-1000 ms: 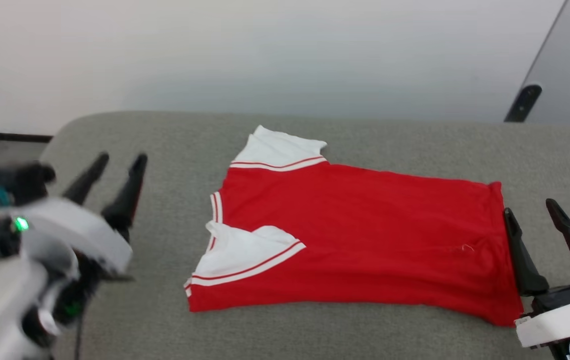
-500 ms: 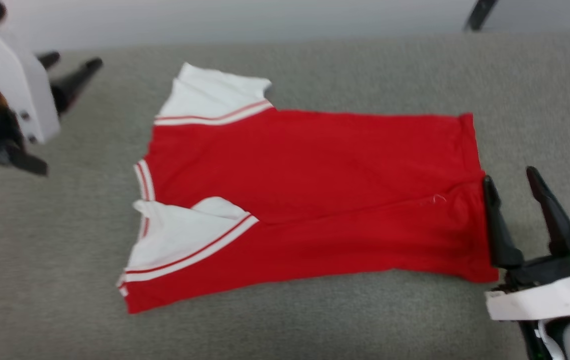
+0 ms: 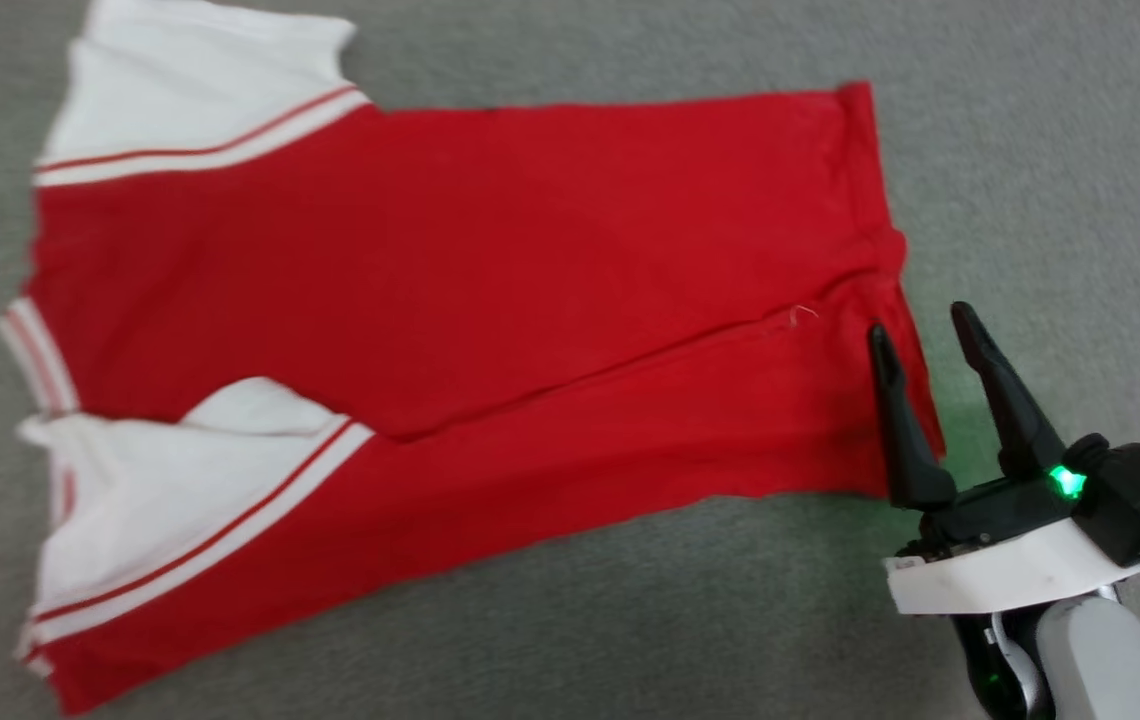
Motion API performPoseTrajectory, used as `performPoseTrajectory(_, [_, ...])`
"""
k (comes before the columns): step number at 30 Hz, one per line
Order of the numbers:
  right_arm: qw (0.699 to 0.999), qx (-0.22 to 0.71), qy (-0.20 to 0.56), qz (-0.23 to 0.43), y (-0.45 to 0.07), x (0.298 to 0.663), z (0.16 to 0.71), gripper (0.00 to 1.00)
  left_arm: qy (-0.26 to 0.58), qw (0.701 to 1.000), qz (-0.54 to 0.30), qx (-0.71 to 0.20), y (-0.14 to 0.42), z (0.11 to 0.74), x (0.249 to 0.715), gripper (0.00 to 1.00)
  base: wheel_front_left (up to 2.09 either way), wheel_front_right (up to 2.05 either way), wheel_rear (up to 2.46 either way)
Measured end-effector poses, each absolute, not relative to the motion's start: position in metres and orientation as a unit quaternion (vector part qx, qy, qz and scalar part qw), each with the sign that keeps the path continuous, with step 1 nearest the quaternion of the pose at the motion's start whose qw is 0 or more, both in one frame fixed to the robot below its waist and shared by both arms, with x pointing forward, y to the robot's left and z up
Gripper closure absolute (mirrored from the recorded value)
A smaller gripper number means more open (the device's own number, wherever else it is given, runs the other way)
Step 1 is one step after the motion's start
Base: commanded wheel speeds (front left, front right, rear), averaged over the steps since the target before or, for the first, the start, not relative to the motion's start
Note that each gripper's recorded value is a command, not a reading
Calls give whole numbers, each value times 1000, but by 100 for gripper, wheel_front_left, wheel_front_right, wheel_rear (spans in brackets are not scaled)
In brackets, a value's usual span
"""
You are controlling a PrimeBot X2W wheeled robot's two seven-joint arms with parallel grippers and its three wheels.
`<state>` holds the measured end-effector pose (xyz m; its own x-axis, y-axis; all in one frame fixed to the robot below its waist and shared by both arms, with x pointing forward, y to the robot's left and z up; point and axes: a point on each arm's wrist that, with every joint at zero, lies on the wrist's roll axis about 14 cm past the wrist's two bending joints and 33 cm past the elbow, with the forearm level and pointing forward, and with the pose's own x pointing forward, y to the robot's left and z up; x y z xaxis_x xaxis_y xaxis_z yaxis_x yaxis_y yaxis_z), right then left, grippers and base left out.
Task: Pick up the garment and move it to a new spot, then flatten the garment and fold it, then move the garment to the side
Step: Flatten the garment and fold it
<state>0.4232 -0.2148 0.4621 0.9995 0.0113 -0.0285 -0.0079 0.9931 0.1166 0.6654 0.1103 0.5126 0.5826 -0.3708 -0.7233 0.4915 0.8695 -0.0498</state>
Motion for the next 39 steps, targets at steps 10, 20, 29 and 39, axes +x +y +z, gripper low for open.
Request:
performPoseTrajectory(10, [996, 56, 55, -35, -232, 416, 436, 0, 466, 835, -270, 111, 67, 428, 687, 0, 0, 0, 0])
performPoseTrajectory(20, [994, 58, 72, -65, -247, 409, 427, 0, 520, 803, -238, 165, 74, 380, 695, 0, 0, 0, 0])
performPoseTrajectory(29, [993, 67, 72, -64, -245, 410, 425, 0, 589, 770, -179, 169, 87, 374, 677, 0, 0, 0, 0])
performPoseTrajectory(39, [993, 75, 72, -63, -243, 414, 423, 0, 608, 762, -170, 147, 84, 368, 670, 100, 0, 0, 0])
